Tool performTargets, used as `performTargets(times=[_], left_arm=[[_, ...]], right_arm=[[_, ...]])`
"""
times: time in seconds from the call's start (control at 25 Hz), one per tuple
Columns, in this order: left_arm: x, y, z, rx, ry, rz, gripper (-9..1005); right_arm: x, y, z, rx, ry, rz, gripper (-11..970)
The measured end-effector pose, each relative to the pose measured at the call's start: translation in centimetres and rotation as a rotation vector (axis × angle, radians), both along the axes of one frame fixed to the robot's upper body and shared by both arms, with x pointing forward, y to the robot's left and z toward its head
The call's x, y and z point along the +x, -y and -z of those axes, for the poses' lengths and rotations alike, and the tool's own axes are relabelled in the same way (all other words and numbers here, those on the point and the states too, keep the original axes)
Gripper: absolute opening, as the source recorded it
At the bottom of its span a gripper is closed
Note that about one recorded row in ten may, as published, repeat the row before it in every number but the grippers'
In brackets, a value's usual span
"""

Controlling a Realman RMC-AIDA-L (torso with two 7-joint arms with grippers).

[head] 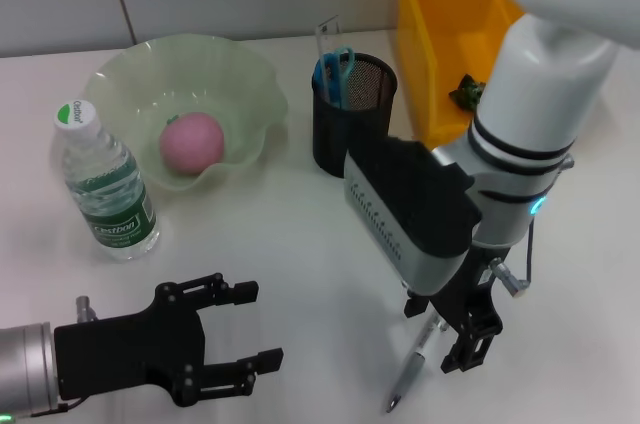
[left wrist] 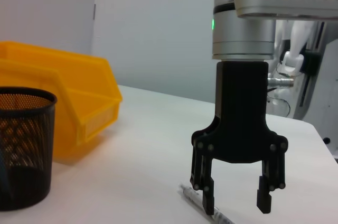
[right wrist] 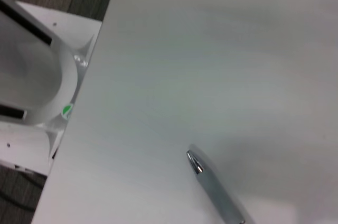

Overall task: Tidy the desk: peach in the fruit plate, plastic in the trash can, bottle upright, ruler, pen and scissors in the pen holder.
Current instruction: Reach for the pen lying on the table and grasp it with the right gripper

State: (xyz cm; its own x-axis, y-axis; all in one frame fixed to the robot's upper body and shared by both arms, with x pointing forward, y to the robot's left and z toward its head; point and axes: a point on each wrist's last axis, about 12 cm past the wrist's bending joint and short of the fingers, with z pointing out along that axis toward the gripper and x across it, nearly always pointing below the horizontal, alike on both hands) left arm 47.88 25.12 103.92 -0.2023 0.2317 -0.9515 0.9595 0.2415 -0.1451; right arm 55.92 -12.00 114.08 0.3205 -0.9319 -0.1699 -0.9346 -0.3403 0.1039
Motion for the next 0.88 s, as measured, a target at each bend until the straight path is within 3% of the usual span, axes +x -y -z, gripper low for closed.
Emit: performTargets(times=[0.68,0.88], left_arm=[[0.0,0.1,0.1,-0.006,-0.015,-0.012,785],[0.0,0.1,0.1,-0.010,-0.015,-0.016,785]], right_arm=[[-0.3,-1.1,1.3,-0.026,0.046,-0.098,684],[-0.4,-1.1,1.6,-0.034,0.048,-0.105,526]])
